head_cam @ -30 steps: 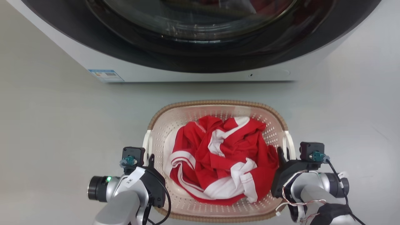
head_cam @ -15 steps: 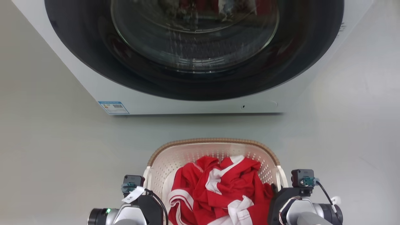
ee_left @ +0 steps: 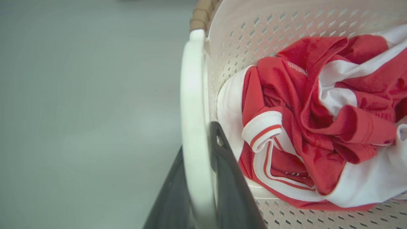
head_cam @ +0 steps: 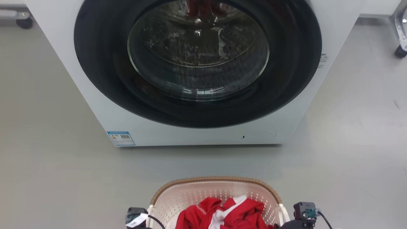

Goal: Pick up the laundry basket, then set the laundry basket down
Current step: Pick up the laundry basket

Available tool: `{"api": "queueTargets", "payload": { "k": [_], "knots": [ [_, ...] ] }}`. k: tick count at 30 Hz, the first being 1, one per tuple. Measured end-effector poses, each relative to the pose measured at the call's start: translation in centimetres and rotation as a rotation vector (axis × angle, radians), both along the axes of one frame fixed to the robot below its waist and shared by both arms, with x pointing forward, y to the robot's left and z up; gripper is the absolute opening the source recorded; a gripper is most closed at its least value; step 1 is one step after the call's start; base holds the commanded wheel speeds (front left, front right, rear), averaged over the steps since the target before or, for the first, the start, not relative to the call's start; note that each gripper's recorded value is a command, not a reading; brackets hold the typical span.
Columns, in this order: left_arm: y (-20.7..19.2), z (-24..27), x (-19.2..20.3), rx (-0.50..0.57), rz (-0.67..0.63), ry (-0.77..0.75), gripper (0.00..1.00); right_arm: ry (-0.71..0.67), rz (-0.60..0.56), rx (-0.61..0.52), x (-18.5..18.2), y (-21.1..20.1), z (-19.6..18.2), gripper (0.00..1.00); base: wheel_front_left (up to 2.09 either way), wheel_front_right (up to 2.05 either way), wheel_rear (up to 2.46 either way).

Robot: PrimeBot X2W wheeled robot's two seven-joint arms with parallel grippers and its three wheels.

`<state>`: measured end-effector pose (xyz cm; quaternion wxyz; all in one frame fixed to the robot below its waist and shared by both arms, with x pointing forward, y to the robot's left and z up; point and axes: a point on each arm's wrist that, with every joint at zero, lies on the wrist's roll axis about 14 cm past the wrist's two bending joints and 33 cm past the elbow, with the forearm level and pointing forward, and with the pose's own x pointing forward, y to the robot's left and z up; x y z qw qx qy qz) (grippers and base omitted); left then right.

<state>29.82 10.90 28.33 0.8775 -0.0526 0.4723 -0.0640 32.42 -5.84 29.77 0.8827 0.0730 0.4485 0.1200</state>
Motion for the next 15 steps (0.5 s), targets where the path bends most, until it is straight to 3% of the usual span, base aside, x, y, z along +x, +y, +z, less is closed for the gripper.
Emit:
{"api": "queueTargets", "payload": {
  "k": [15],
  "knots": [
    [0.2, 1.0, -2.1, 0.008, -0.004, -0.016, 0.00, -0.010, 0.006, 0.020, -2.5, 0.5, 1.3, 0.00, 0.00, 0.00, 0.00]
  ]
}}
